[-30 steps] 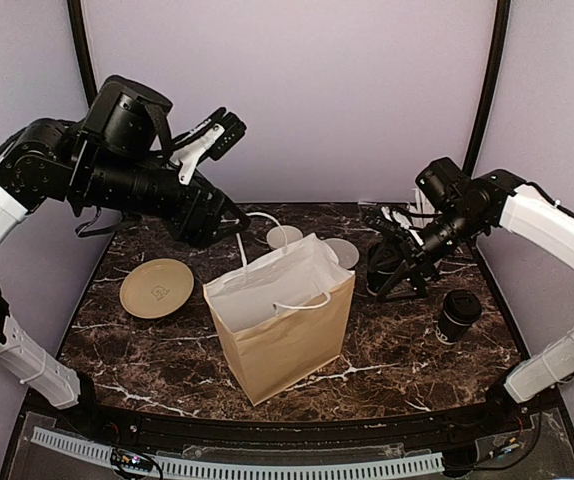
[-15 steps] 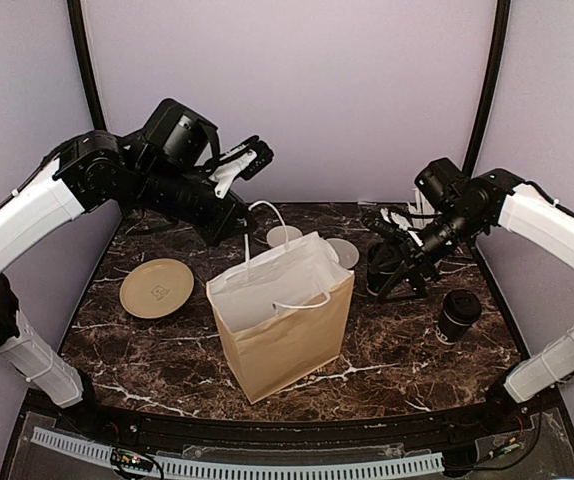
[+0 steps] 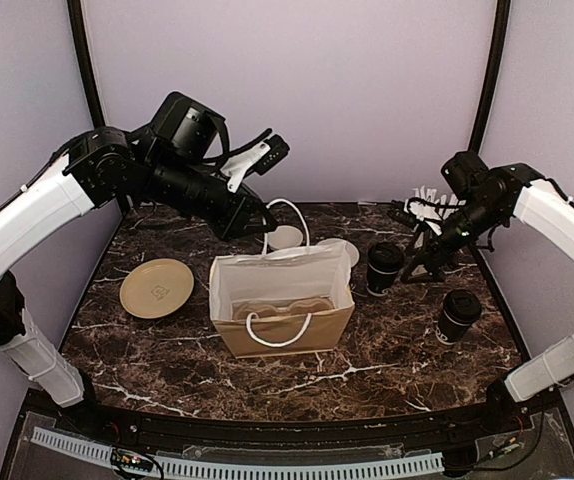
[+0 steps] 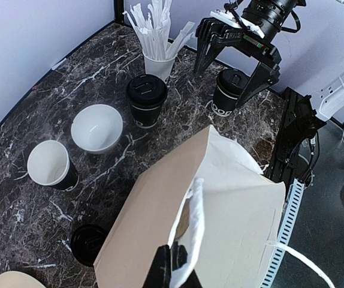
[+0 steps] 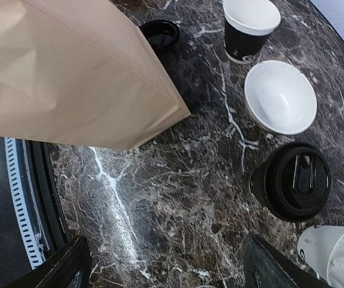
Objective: Pack the takeout coffee
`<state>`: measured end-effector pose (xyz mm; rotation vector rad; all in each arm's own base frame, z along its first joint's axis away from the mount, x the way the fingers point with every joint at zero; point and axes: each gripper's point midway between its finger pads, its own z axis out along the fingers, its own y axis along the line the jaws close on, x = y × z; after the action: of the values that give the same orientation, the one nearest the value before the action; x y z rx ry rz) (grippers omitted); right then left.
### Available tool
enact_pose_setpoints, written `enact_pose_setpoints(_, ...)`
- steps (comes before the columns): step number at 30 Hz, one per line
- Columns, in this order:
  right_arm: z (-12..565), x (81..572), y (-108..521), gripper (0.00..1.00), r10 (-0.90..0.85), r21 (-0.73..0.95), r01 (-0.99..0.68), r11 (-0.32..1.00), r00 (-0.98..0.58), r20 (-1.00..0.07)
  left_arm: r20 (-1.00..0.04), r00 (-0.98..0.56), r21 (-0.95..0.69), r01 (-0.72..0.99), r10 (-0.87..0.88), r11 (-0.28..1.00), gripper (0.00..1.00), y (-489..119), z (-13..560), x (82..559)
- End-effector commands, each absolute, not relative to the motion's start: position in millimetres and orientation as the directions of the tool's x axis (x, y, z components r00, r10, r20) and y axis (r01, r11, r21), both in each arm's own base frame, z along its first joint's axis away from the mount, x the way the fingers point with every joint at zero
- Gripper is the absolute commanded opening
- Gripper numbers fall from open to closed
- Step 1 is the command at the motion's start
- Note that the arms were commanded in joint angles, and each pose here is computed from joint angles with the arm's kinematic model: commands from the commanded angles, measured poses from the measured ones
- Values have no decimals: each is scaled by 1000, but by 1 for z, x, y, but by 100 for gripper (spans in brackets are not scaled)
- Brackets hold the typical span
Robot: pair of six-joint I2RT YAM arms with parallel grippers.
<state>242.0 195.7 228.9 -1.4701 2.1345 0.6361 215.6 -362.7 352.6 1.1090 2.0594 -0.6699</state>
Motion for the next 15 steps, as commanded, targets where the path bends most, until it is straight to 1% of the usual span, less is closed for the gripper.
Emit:
enact_pose_setpoints(1,216,232,165,88,-795,49,-928,369,-342,-500,-762,-409,-159,870,502,468,0,-367,349,207)
enact_pose_setpoints(5,205,218,135,88,-834,-38,-915,402,-349,-427,-763,-415,-185,875,497,446,0,-367,347,200)
enact_pose_setpoints(9,176,201,96,89,-873,-48,-906,420,-389,-296,-778,-399,-211,894,486,396,0,-369,352,188)
enact_pose_setpoints(12,166,195,76,97,-889,-95,-904,417,-384,-249,-791,-380,-214,906,479,365,0,-372,354,181)
enact_pose_setpoints(15,163,197,62,99,-904,-151,-903,403,-367,-218,-791,-371,-215,913,487,347,0,-374,351,175)
